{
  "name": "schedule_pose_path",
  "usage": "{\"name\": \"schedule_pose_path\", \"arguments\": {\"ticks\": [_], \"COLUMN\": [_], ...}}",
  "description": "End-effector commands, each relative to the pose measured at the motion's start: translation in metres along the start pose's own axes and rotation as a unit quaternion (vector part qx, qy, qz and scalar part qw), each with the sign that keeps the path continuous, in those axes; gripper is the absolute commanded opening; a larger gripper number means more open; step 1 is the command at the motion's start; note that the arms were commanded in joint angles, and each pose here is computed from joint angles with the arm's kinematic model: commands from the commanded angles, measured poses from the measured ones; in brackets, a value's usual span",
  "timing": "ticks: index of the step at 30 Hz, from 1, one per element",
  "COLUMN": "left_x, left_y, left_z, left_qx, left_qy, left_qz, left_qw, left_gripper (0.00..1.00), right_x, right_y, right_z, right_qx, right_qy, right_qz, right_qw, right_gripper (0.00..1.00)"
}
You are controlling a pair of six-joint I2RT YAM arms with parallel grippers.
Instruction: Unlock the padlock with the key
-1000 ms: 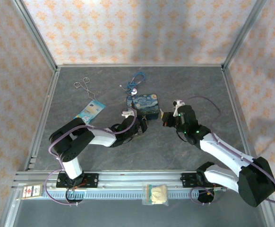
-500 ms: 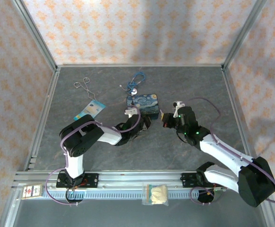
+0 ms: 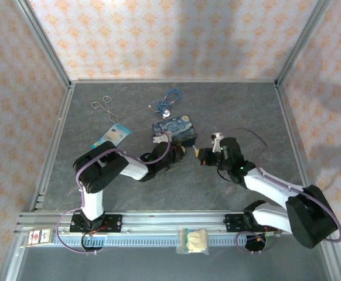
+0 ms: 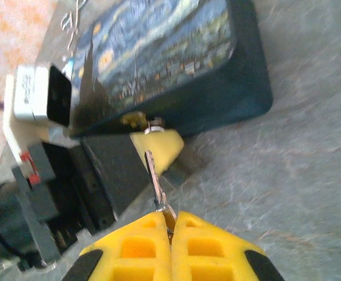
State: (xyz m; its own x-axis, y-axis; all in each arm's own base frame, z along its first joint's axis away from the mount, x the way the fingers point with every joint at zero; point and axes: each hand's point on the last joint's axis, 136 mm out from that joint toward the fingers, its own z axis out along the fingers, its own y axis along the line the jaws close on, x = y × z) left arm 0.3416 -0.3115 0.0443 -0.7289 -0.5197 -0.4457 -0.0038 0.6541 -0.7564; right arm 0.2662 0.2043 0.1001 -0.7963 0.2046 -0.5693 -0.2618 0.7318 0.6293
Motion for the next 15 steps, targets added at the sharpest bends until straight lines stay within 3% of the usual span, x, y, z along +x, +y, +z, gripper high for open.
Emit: {"name": "schedule_pose_path", "arguments": {"ticks": [1,9,15], "left_x": [-0.004,-0.020,-0.026], "left_y": [-0.018,-0.034,-0.046], "left_z": [-0.012,-0.038,-0.048], "left_qx": [0.055,0.122,0.166], "left_qy": [0.024,0.022,0.024], "left_qz": [-0.048,-0.098,-0.108], "left_qw": [0.997,0.987,0.980], "left_gripper": [0.00,0.00,0.00], "right_x": [0.010,0.043,0.045], "right_y": [0.019,0.024,0.030], "right_z": [0.005,0.012,0.013], "right_qx": [-0.075,-0.140,-0.164], "right_qy": [0.028,0.089,0.090], "right_qz": [-0.006,0.015,0.021], "right_qw": [0.997,0.986,0.982], "right_gripper": [0.00,0.00,0.00]}}
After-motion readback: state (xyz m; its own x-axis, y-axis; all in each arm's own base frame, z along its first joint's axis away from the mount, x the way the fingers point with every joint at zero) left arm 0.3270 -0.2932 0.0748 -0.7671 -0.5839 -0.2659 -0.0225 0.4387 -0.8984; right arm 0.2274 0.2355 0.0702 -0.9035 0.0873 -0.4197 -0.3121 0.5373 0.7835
